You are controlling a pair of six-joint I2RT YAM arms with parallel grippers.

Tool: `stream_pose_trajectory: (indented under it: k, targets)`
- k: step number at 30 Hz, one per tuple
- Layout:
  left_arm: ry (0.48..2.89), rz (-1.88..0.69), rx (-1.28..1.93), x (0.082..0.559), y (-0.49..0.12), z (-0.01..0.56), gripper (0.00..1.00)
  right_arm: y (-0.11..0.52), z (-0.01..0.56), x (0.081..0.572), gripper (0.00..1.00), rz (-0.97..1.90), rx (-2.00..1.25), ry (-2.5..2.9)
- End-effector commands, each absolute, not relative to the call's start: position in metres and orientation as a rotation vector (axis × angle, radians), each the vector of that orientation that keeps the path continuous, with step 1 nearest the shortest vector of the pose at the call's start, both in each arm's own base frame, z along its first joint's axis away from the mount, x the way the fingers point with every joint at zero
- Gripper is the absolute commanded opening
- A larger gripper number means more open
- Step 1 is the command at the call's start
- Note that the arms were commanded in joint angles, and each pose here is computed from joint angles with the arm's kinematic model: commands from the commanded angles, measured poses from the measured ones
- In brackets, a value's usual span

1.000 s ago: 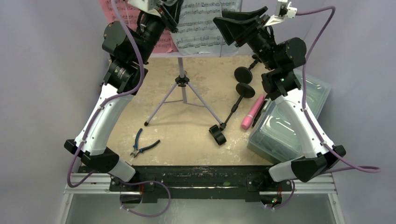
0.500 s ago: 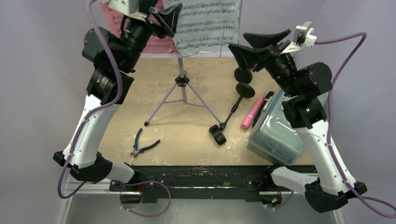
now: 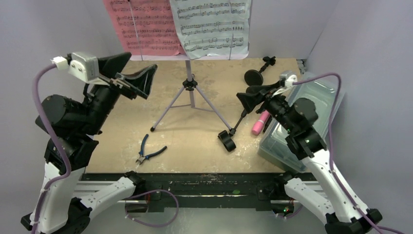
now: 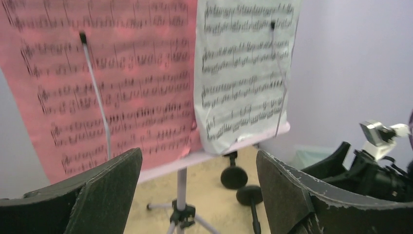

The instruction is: Set up the instrument practice props

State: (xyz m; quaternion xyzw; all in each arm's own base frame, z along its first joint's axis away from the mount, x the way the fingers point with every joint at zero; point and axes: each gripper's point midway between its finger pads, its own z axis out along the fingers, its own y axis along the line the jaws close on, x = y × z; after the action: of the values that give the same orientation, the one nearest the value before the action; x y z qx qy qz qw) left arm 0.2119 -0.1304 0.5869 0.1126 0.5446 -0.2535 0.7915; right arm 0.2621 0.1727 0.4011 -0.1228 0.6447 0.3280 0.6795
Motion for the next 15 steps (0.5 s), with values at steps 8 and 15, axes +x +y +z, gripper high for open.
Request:
stream_pose_trajectory:
  k: [8,15]
  targets:
    - [1.659,-0.464,0.259,0.223,-0.130,0.402,0.91,0.255,0.243,0.311,0.77,0.747,-0.405,1.800]
    - [1.720,-0.416,0.265,0.225,-0.126,0.352,0.94,0.267,0.201,0.344,0.74,0.631,-0.460,1.869]
